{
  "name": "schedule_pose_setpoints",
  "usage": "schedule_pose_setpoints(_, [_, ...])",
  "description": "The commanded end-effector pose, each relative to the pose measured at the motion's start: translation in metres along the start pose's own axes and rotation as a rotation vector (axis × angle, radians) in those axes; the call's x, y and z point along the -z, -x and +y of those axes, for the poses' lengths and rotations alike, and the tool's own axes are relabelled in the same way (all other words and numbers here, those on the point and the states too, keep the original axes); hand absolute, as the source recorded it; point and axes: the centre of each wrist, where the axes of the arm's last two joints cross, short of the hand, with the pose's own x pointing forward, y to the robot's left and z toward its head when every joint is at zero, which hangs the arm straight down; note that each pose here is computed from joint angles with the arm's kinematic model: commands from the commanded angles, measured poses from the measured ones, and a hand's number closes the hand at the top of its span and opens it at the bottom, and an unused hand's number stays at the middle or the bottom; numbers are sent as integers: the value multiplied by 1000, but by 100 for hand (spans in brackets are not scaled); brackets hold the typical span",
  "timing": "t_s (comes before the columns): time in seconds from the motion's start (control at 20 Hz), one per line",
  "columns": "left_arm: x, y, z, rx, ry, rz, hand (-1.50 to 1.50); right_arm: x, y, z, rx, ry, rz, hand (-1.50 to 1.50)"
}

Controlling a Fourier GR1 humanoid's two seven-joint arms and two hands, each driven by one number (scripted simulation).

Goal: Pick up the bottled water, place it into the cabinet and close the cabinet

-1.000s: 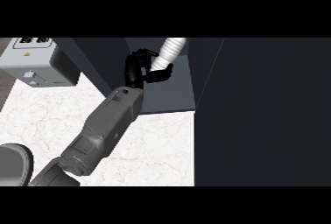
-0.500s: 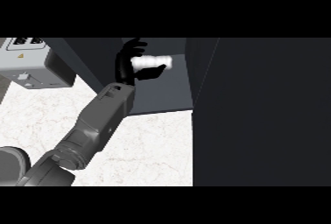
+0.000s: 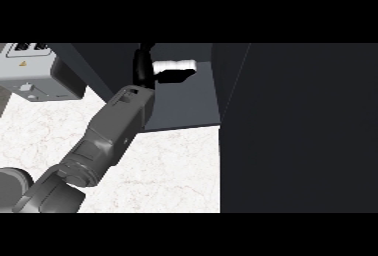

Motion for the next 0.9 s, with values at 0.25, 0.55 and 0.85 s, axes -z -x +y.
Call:
schedule_pose_setpoints(0.25, [8,-19,-3,-270,96,-143,-150,6,-16,8,45,0,-30,-150])
schedule_pose_setpoints(0.55, [-2,-15,-13,-319,171,-127,-150,1,-35,10,50,6,-9,-150])
schedule_pose_setpoints(0.85, [-19,-12,-25,-354,186,-118,-150,-2,-39,7,27,37,10,-150])
